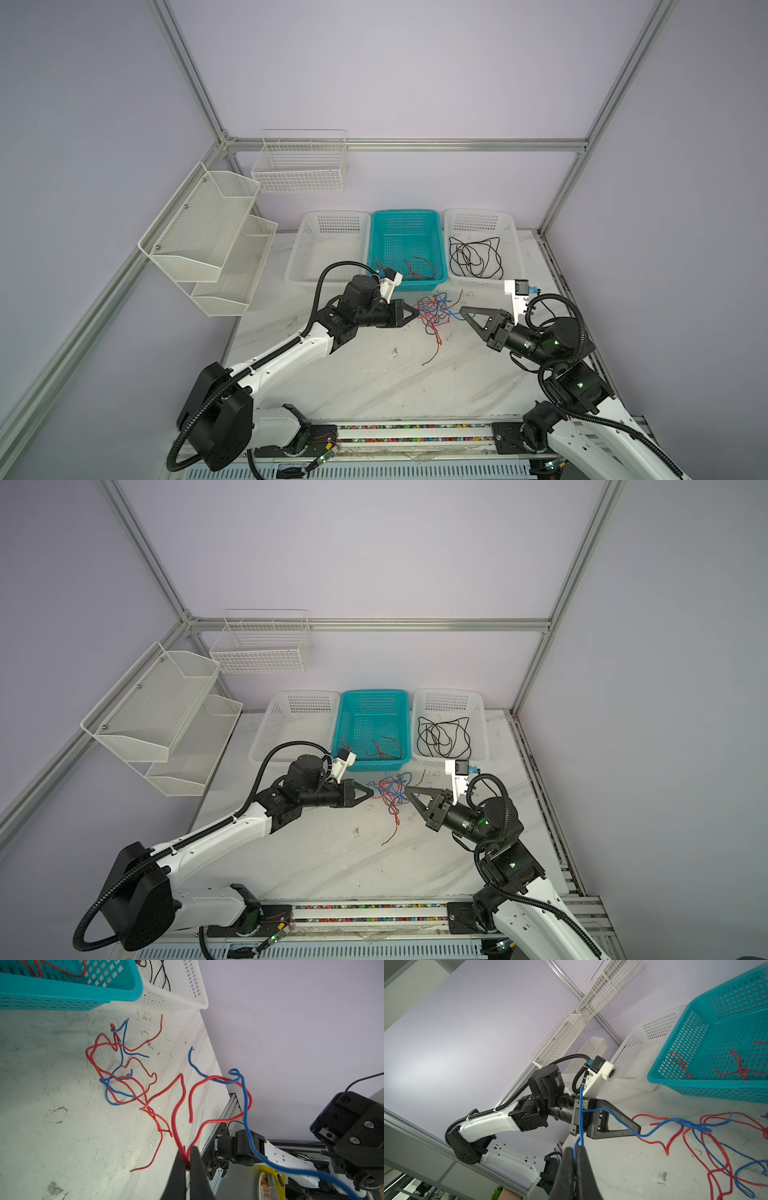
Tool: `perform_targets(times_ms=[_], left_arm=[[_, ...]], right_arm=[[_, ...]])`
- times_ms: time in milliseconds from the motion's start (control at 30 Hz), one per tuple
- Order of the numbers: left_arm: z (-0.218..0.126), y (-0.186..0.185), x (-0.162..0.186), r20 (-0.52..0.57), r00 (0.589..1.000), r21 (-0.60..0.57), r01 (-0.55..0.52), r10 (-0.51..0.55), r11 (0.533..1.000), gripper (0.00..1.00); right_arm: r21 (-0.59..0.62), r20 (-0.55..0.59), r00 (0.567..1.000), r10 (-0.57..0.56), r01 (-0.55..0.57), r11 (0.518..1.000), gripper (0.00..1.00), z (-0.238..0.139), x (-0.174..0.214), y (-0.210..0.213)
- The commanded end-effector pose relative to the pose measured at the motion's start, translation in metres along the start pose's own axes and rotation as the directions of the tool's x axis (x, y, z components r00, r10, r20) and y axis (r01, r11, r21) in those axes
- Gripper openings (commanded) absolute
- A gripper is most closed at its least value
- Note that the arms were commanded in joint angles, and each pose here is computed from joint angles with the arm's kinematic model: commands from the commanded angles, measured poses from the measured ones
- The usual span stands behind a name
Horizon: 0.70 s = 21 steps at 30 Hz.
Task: Untangle the cables
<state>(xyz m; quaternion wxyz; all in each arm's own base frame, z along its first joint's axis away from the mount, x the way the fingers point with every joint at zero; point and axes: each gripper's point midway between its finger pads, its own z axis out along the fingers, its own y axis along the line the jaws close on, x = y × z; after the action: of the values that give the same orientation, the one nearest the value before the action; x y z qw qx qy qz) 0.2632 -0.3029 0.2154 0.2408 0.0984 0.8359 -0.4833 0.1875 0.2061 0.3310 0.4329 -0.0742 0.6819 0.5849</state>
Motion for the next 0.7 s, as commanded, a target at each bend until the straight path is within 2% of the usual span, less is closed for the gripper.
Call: perform_targets(times_ms=[0, 333, 667], left_arm=[[-0.009, -0.011, 0.012, -0.016, 0.998, 0.053, -0.064, 0.065, 0.997, 0.0], [-0.012, -0.02, 0.037, -0.066, 0.991, 0.104, -0.105, 0.112, 0.989, 0.0], [-0.017, -0.024, 0.056, -0.094, 0.983, 0.128, -0.147, 0.16, 0.981, 0.0]], right_arm=[[0.007, 0.032, 0.999, 0.011, -0.011, 1.0, 0.0, 0.004, -0.006, -0.005], [0.164, 0.091, 0.994, 0.06, -0.074, 0.984, 0.0, 0.026, -0.025, -0.042], [0.209, 0.057, 0.998, 0.035, -0.047, 0.977, 0.0, 0.053, -0.03, -0.063]])
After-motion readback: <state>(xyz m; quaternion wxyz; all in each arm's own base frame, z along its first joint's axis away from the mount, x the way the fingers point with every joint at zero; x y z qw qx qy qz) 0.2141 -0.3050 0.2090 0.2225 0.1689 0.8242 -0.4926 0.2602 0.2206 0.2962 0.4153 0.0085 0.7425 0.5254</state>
